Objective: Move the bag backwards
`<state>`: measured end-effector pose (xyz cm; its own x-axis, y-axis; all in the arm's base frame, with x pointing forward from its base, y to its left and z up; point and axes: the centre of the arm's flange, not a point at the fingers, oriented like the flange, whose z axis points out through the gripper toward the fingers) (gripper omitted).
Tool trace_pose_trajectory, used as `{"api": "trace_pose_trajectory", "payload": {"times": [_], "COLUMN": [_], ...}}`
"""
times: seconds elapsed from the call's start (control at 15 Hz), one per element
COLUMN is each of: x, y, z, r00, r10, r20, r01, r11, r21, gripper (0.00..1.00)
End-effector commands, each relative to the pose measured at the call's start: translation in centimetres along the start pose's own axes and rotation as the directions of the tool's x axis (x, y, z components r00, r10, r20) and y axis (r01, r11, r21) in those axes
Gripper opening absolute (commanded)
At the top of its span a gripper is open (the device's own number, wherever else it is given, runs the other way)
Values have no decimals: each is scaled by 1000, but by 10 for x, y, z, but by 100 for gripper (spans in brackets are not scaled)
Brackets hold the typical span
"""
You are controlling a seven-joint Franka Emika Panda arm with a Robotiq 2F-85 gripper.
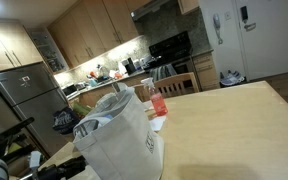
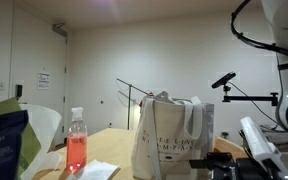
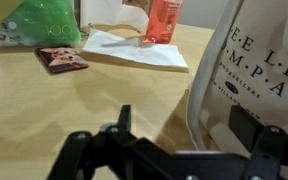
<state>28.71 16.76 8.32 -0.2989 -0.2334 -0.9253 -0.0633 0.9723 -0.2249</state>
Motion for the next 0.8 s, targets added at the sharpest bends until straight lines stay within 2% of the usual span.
{"api": "trace_pose_trajectory", "payload": {"times": [0.0, 0.07, 0.2, 0.33, 0.47, 0.6, 0.73], "x": [-3, -4, -10, -17, -27, -43, -65], "y": [-22, -26, -34, -35, -26, -16, -13], "z": [-26, -24, -23, -21, -12, 0, 2], "r00": [996, 992, 985, 981, 985, 982, 974], "r10": [15, -12, -33, -35, 55, 118, 181], "r20": [90, 124, 172, 189, 164, 148, 135], "r01": [-25, -12, -13, -16, -74, -121, -172], "r11": [992, 982, 965, 966, 991, 992, 982], "r21": [121, 186, 261, 259, 113, 16, -75], "gripper": [100, 100, 100, 100, 100, 100, 100]}}
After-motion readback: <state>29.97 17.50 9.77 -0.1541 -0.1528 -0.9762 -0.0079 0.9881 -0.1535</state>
